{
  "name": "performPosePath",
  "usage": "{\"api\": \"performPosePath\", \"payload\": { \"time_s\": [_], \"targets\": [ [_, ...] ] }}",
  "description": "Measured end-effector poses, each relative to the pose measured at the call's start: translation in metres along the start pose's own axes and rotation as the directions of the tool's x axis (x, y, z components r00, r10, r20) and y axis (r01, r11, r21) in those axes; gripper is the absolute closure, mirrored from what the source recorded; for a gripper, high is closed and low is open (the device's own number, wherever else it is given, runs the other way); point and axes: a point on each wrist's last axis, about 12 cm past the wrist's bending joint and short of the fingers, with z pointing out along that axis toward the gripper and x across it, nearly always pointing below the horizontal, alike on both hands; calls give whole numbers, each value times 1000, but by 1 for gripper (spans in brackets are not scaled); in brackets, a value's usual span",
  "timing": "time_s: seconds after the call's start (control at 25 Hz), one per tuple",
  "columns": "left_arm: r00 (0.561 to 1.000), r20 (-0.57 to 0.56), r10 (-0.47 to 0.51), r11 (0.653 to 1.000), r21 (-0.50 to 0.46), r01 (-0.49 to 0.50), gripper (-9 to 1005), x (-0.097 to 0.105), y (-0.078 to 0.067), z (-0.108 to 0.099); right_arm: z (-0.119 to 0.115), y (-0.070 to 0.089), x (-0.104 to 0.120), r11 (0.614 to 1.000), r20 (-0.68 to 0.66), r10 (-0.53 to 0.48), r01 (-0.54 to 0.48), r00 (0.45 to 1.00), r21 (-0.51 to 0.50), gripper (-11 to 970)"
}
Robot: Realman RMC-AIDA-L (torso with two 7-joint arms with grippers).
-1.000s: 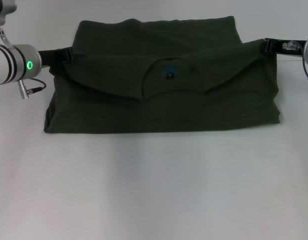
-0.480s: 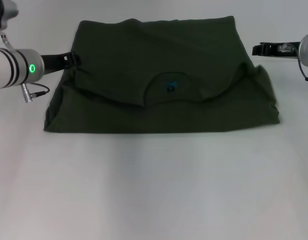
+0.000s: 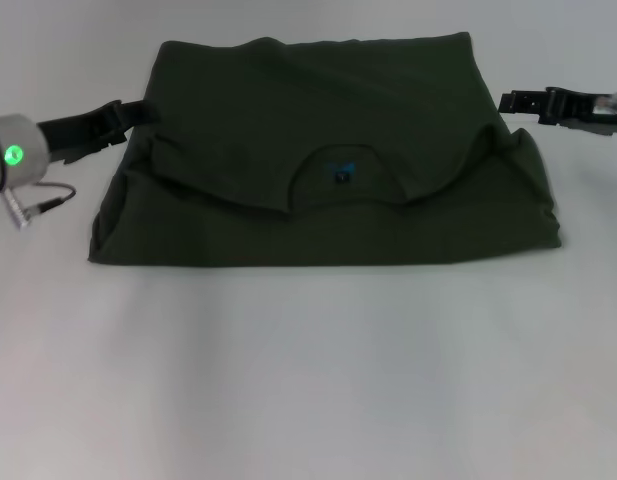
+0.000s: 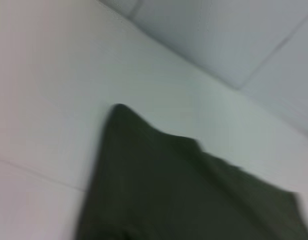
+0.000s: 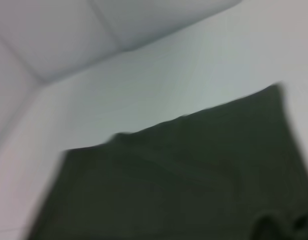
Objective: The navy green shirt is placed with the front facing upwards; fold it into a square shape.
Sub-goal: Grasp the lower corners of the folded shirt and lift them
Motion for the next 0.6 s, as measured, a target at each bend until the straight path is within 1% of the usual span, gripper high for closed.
{"api": "performPosePath", "payload": {
  "time_s": [0.08,0.12,0.16,0.2,0.32,0.4,0.48,0.6],
  "targets": [
    [999,-7,-50,996,77,50,423,6,7,-13,-18,-8,15,991,3,69,-68,998,-113,260],
    [997,-11,-73,991,108,73,402,8,11,-19,-27,-11,23,979,6,104,-101,995,-176,221],
    [996,-18,-91,987,130,92,393,11,14,-23,-35,-16,31,968,6,131,-127,991,-216,209],
    [993,-27,-113,982,147,116,383,15,20,-30,-41,-19,38,955,5,155,-149,988,-257,196],
    [987,-60,-146,975,162,154,355,28,30,-39,-62,-31,63,914,-8,224,-213,974,-345,160],
    [984,-83,-156,974,155,167,347,38,36,-40,-73,-36,77,888,-24,253,-242,967,-390,135],
    [986,-86,-143,979,134,154,349,44,43,-41,-81,-38,87,869,-35,271,-260,962,-420,123],
    [996,-66,-63,993,100,69,351,50,50,-40,-87,-40,97,851,-42,284,-272,958,-449,123]
  ]
}}
